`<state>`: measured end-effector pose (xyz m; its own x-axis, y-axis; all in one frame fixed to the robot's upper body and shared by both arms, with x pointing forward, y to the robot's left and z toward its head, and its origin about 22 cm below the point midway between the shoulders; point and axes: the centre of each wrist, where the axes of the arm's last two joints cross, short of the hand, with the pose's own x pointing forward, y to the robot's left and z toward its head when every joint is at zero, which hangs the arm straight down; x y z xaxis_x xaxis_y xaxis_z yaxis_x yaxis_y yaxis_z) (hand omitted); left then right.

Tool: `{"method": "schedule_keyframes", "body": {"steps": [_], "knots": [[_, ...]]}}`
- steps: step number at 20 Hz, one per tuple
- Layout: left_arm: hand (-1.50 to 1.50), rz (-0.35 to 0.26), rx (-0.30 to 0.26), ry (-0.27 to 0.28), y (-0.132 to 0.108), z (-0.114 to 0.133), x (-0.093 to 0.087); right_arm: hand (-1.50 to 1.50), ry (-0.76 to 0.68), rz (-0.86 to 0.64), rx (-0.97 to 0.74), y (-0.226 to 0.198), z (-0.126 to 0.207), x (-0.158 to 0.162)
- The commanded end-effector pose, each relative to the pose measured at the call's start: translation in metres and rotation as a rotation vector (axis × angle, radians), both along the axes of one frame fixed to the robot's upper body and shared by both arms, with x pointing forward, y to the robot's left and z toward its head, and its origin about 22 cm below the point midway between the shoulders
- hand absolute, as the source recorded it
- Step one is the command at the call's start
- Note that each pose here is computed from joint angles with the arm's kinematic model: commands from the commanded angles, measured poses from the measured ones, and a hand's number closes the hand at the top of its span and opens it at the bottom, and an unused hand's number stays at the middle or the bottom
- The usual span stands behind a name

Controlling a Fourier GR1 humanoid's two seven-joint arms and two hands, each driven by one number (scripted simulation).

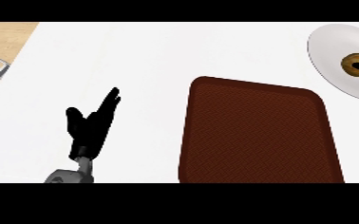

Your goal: Pick the squash from the tray and place it in the plate

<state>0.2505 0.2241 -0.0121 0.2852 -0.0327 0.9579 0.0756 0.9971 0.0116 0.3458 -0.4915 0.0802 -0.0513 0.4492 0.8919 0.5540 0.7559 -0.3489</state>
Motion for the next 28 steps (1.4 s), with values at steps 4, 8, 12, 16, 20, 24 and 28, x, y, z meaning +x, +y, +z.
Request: {"method": "schedule_keyframes", "body": {"steps": [4,8,12,16,20,24,28], "knots": [[0.0,0.021,-0.013,0.063,0.005,-0.023,-0.019,-1.5,-0.055,0.079,0.162,-0.044,0.011,-0.037],[0.0,0.028,0.005,0.056,0.011,-0.016,-0.01,-1.5,-0.025,0.195,0.189,-0.054,0.0,-0.055],[0.0,0.031,-0.005,0.065,0.002,-0.02,-0.011,-1.5,0.032,0.272,0.162,-0.068,-0.004,-0.076],[0.0,0.039,0.007,0.058,0.012,-0.016,-0.01,-1.5,0.076,0.302,0.139,-0.08,-0.022,-0.106],[0.0,0.041,-0.001,0.066,0.005,-0.013,0.001,-1.5,0.113,0.308,0.065,-0.086,-0.011,-0.108],[0.0,0.049,-0.004,0.068,0.012,-0.021,-0.017,-1.5,0.151,0.314,0.051,-0.092,-0.03,-0.134],[0.0,0.031,-0.018,0.061,0.01,-0.016,-0.012,-1.5,0.138,0.298,0.05,-0.083,-0.033,-0.122]]}}
